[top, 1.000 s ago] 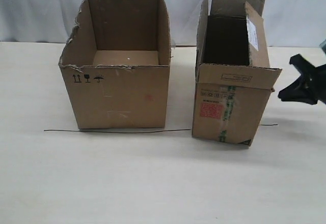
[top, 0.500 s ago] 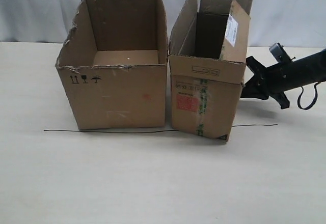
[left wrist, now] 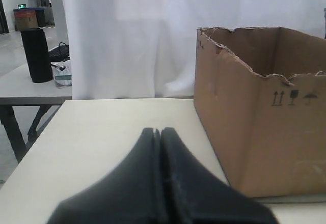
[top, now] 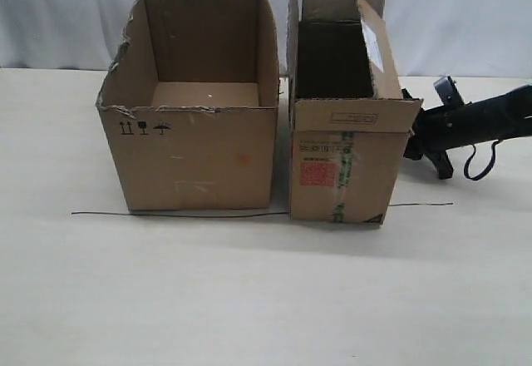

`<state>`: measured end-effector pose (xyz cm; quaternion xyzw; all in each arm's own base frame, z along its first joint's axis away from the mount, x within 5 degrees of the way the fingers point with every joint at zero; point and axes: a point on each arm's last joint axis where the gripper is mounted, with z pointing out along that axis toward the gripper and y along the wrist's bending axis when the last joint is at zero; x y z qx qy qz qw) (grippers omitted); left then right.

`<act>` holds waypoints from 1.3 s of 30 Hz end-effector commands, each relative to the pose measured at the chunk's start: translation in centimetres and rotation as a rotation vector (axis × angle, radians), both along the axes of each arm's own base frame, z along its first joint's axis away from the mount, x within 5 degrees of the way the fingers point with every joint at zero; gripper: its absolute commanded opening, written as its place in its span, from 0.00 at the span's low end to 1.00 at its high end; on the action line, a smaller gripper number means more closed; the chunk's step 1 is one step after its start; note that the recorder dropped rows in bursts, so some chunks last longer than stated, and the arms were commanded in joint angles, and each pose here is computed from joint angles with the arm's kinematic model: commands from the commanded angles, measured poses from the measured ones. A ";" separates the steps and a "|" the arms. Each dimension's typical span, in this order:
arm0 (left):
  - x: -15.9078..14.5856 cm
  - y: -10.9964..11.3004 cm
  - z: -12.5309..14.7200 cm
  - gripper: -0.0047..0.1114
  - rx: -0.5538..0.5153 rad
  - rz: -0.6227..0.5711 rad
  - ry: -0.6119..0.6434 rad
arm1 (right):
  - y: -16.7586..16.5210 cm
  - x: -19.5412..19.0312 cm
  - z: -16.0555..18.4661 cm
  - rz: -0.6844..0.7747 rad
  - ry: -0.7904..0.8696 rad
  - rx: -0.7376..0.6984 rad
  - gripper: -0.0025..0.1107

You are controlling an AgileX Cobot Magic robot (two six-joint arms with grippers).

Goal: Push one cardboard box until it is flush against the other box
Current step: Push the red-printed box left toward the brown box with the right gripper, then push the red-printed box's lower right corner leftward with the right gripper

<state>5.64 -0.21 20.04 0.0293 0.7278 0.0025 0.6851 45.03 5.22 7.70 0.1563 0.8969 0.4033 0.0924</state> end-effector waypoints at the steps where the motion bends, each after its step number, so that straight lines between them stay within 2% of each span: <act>1: 0.0 0.0 0.0 0.04 -0.003 0.000 -0.004 | 2.0 0.6 0.3 0.034 -0.031 0.006 0.07; 5: 0.0 0.0 0.0 0.04 -0.003 0.000 -0.004 | 2.2 1.1 0.7 0.004 -0.034 0.005 0.07; 10: 0.0 0.0 0.0 0.04 -0.003 0.000 -0.004 | 0.6 0.6 2.2 0.093 -0.050 -0.051 0.07; 16: 0.0 0.0 0.0 0.04 -0.003 0.000 -0.004 | -3.8 -1.6 10.0 0.149 -0.102 -0.306 0.07; 19: 0.0 0.0 0.0 0.04 -0.003 0.000 -0.004 | -4.3 -4.9 13.5 0.198 -0.117 -0.402 0.07; 21: 0.0 0.0 0.0 0.04 -0.003 0.000 -0.004 | -4.0 -7.5 14.5 0.197 -0.146 -0.404 0.07; 24: 0.0 0.0 0.0 0.04 -0.003 0.000 -0.004 | -3.6 -11.5 14.2 0.171 -0.172 -0.390 0.07; 28: 0.0 0.0 0.0 0.04 -0.003 0.000 -0.004 | -2.6 -15.4 11.8 0.110 -0.210 -0.297 0.07; 31: 0.0 0.0 0.0 0.04 -0.003 0.000 -0.006 | -1.7 -16.0 11.0 0.073 -0.275 -0.176 0.07; 39: 0.0 0.0 0.0 0.04 -0.003 0.000 -0.006 | 0.7 -14.2 8.7 0.130 -0.236 -0.146 0.07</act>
